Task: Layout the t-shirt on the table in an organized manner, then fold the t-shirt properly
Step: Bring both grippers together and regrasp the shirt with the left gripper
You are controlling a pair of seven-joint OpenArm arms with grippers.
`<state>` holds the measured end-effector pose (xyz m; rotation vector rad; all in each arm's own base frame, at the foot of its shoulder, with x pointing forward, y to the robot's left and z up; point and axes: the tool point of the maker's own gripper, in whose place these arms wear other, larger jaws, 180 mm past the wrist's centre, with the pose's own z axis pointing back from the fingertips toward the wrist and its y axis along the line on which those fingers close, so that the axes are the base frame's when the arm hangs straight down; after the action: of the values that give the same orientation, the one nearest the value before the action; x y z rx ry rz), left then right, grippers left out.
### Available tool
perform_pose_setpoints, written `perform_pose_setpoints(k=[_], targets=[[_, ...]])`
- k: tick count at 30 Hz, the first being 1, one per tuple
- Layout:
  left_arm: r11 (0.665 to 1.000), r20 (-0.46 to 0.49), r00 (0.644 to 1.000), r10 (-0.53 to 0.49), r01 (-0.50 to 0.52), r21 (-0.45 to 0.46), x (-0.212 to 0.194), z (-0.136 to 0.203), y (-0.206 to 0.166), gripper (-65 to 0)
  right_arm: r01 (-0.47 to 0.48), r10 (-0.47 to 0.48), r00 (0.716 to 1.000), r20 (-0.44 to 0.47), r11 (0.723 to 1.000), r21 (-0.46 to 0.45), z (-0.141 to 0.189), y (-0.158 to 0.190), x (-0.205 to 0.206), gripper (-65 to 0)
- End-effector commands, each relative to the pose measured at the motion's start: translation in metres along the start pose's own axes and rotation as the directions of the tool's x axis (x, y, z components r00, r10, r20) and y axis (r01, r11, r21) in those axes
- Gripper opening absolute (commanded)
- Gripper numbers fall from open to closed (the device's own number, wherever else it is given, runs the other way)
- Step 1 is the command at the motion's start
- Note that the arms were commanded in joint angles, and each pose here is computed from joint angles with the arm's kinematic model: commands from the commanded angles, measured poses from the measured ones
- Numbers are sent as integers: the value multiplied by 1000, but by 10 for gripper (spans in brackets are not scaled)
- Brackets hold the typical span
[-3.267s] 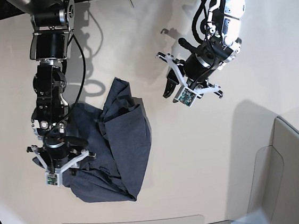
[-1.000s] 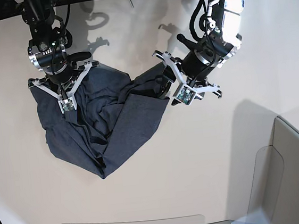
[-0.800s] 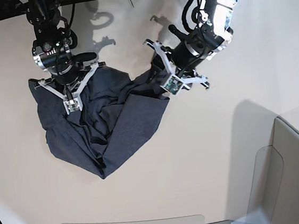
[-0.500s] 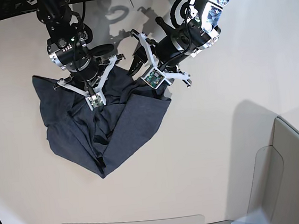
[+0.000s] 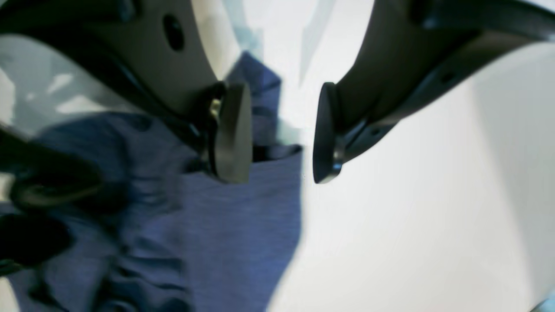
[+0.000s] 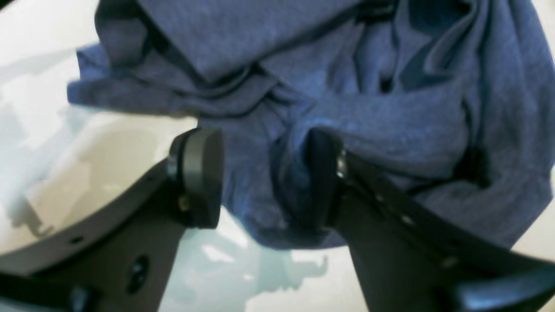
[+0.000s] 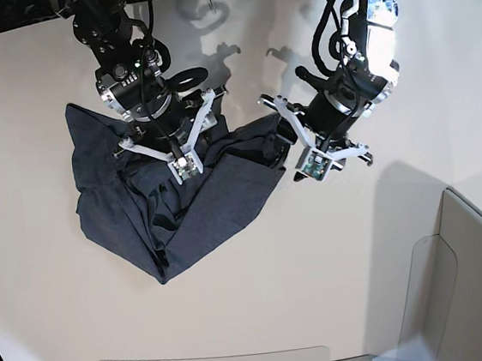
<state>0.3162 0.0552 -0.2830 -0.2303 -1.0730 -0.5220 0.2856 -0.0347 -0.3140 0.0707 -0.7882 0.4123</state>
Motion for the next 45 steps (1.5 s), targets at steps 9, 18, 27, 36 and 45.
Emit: perform_pose_setpoints(k=[9,18,27,36,45], targets=[[996,-4,998,56,-56,73,-11,5,26,-416,24,-22,972,233,1000,-3,10,-3,81,-336],[983,-87,979,183,-182,15,-23,3,-3,-416,341,-233,896,378,906,-249,34,-138,88,-336],[937,-134,967,218,-245,-249,-1,-2,-52,-414,451,-296,882,367,758,-472,70,-235,30,-335],[897,-203,969,143,-213,-387,6,-38,-94,-344,359,-318,933,171,765,-535,62,-233,-45,-335],[872,-133,977,169,-211,-441,39,-49,-115,-344,324,-348,935,59,780,-534,60,-213,-90,-335]])
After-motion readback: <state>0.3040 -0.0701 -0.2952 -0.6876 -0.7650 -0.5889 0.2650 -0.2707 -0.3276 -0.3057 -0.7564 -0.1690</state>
